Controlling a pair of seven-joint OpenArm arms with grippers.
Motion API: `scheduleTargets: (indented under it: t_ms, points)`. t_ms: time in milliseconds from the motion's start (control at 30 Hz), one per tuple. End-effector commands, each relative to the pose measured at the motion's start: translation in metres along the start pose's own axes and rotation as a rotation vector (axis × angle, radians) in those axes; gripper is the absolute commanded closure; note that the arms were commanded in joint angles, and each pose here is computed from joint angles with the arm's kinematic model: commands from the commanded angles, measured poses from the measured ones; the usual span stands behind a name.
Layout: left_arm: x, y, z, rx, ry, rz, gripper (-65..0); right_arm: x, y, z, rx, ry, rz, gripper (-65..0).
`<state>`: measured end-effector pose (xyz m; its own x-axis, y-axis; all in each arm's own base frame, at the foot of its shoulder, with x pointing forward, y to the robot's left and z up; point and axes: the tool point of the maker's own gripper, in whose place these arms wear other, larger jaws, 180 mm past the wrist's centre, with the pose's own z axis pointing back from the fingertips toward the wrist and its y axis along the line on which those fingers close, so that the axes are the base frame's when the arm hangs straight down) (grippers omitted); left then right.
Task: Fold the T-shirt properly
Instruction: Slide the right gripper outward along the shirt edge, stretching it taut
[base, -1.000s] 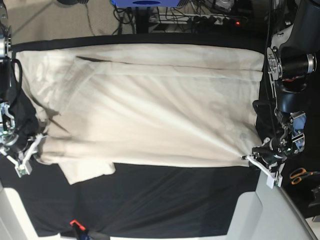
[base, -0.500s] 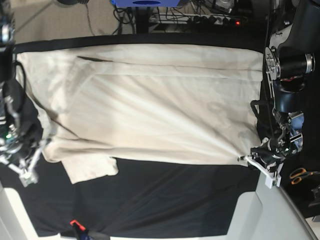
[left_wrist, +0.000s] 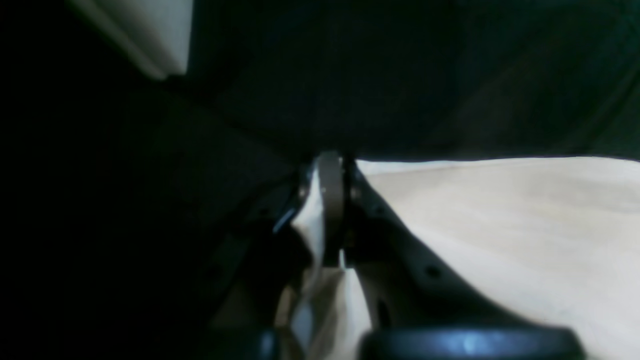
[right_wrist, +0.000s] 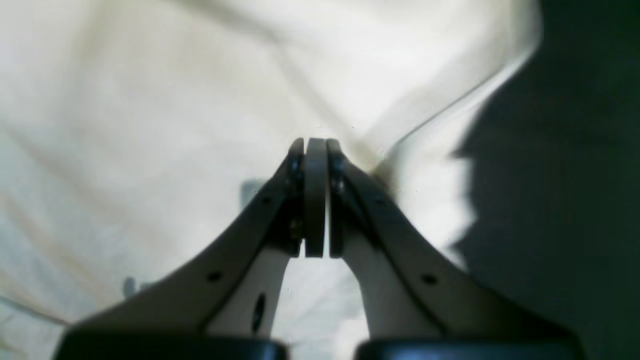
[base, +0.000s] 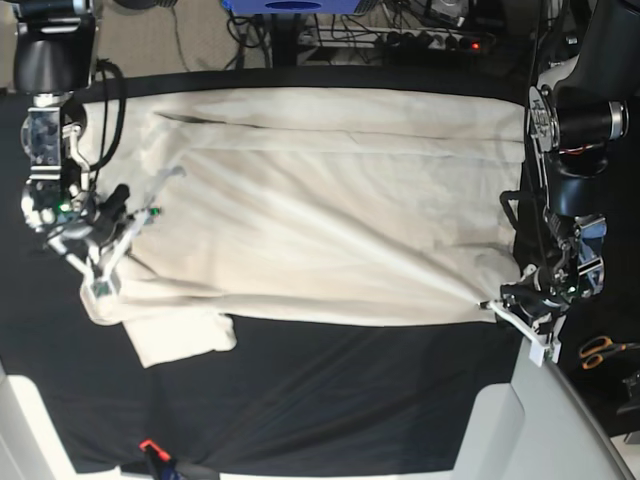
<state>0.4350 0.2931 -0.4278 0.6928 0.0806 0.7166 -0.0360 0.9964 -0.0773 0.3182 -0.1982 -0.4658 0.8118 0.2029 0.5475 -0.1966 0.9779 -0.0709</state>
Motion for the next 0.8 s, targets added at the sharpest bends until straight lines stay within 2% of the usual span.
scheduleTargets:
  t_ms: [0,167,267,600,767]
  points:
    - [0.032,0.007,0.005,0.009,-0.074,-0.006,0.0,0.014,-0.017,0.002,-0.035,-0.035,-0.006,-0.8]
    - [0.032,0.007,0.005,0.009,-0.072,-0.006,0.0,-0.006,-0.022,-0.016,-0.025,-0.019,-0.051,-0.8]
    - [0.032,0.007,0.005,0.009,-0.072,-0.006,0.0,-0.014,-0.04,-0.021,-0.046,0.01,-0.056,-0.8]
    - [0.032,0.007,0.005,0.009,-0.072,-0.006,0.0,0.003,-0.106,-0.004,-0.155,0.001,-0.015,-0.8]
    - [0.032,0.007,0.005,0.009,-0.072,-0.006,0.0,0.001,-0.124,-0.011,-0.171,-0.003,-0.044,-0.8]
